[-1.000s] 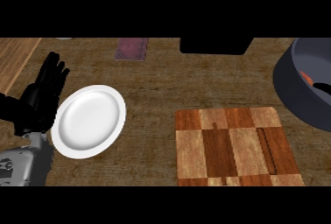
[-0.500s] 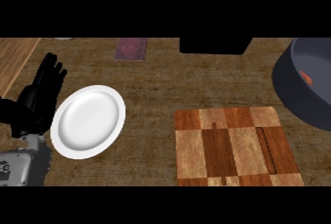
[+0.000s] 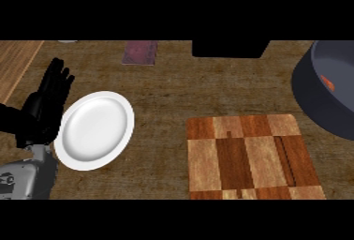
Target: Pick the sweet potato from the cutting board and place it in the pot
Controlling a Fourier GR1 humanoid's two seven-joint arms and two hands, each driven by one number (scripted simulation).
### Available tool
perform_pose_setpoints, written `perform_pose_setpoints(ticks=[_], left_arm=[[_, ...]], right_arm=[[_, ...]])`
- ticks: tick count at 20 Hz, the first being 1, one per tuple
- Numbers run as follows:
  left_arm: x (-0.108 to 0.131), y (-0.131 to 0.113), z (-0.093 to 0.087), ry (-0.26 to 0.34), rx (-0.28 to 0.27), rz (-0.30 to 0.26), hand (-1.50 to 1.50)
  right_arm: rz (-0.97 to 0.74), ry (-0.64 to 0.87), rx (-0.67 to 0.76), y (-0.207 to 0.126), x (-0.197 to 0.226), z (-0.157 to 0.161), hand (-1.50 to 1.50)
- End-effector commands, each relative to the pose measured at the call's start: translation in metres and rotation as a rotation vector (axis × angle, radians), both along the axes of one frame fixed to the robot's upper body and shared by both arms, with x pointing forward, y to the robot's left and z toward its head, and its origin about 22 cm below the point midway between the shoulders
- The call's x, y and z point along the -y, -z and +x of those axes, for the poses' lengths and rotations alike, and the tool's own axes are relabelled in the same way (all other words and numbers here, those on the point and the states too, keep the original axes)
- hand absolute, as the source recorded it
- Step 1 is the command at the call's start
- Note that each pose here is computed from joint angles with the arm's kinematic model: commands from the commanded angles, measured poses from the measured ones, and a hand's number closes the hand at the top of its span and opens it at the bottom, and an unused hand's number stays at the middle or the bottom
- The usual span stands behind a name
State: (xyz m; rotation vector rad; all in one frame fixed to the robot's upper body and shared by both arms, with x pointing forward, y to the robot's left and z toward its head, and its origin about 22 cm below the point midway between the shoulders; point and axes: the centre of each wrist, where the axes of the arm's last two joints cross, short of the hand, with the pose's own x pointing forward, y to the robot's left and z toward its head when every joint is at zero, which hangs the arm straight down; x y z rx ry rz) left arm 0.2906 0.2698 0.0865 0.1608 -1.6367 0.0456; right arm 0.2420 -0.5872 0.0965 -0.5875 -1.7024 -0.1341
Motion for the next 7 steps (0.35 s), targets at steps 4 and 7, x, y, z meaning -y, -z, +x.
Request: perform_pose_setpoints(ticks=[4,7], left_arm=[[0.0,-0.01,0.002,-0.016,0.011,-0.012,0.0],[0.006,0.004,-0.005,-0.004,0.0,0.006,0.0]], right_arm=[[-0.005,-0.026,-0.006,-0.005,0.017,-0.027,-1.5],[-0.014,-0.018,-0.021,-0.004,0.018,-0.03,-1.5]])
